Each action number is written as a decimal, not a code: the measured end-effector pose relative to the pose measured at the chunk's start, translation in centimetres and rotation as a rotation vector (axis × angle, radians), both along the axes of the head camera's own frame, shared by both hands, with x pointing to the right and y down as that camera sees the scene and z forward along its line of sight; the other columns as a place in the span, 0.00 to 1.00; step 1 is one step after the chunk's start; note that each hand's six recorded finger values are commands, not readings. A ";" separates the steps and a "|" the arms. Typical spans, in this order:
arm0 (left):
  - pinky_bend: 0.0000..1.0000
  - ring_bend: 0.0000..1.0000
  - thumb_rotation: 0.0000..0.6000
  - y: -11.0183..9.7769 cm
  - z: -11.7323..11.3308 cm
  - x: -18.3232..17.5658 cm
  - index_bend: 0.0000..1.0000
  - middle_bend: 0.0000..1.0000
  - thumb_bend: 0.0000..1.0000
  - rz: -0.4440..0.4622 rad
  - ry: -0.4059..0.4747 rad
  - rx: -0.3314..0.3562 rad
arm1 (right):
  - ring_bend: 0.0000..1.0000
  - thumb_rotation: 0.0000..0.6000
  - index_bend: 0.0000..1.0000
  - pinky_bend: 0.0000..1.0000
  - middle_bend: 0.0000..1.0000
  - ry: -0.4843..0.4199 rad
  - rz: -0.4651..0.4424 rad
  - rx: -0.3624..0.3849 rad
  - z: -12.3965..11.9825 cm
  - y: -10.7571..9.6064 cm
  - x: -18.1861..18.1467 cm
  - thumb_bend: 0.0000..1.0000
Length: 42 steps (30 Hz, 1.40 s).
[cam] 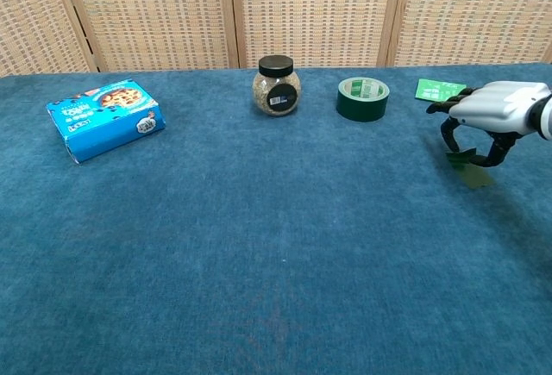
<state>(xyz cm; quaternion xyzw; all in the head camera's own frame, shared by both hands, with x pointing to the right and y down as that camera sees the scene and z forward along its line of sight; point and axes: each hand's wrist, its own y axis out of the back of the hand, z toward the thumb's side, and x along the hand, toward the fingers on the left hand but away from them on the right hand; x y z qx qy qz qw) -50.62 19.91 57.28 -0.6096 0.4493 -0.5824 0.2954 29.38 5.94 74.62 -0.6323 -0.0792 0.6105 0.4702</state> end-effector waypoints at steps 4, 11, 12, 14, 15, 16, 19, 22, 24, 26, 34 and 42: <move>0.00 0.00 1.00 0.0 0.0 0.0 0.00 0.00 0.00 0.000 0.000 0.000 | 0.00 1.00 0.42 0.00 0.00 0.006 0.006 0.014 0.3 -0.3 0.3 0.47; 0.00 0.00 1.00 0.0 0.0 0.1 0.00 0.00 0.00 0.002 -0.001 -0.002 | 0.00 1.00 0.45 0.00 0.02 0.016 0.020 0.023 1.0 -0.7 0.8 0.47; 0.00 0.00 1.00 0.0 0.1 0.1 0.00 0.00 0.00 0.001 -0.001 -0.002 | 0.00 1.00 0.45 0.00 0.02 0.016 0.021 0.027 1.0 -0.8 0.8 0.47; 0.00 0.00 1.00 0.0 0.1 0.1 0.00 0.00 0.00 0.001 -0.002 -0.002 | 0.00 1.00 0.45 0.00 0.02 0.017 0.020 0.034 1.1 -1.0 0.9 0.47; 0.00 0.00 1.00 0.0 0.1 0.1 0.00 0.00 0.00 0.002 -0.002 -0.002 | 0.00 1.00 0.45 0.00 0.02 0.017 0.020 0.038 1.2 -1.1 0.9 0.47; 0.00 0.00 1.00 0.0 0.1 0.1 0.00 0.00 0.00 0.002 -0.002 -0.002 | 0.00 1.00 0.45 0.00 0.02 0.016 0.020 0.040 1.3 -1.2 0.9 0.47; 0.00 0.00 1.00 0.0 0.1 0.1 0.00 0.00 0.00 0.004 -0.002 -0.003 | 0.00 1.00 0.45 0.00 0.02 0.018 0.022 0.038 1.6 -1.4 0.8 0.47; 0.00 0.00 1.00 0.0 0.1 0.1 0.00 0.00 0.00 0.003 -0.002 -0.002 | 0.00 1.00 0.45 0.00 0.02 0.027 0.019 0.036 1.9 -1.6 0.7 0.47; 0.00 0.00 1.00 0.0 0.0 0.1 0.00 0.00 0.00 0.002 -0.002 -0.002 | 0.00 1.00 0.45 0.00 0.02 0.033 0.020 0.035 2.1 -1.7 0.7 0.47; 0.00 0.00 1.00 0.0 0.1 0.1 0.00 0.00 0.00 0.002 -0.001 -0.002 | 0.00 1.00 0.45 0.00 0.02 0.039 0.022 0.033 2.3 -1.8 0.7 0.47; 0.00 0.00 1.00 0.0 0.1 0.1 0.00 0.00 0.00 0.003 -0.003 -0.005 | 0.00 1.00 0.45 0.00 0.02 0.049 0.028 0.024 2.9 -1.7 0.8 0.47; 0.00 0.00 1.00 0.0 0.3 0.1 0.00 0.00 0.00 0.003 -0.006 -0.009 | 0.00 1.00 0.45 0.00 0.02 0.061 0.019 0.015 3.3 -1.4 0.9 0.47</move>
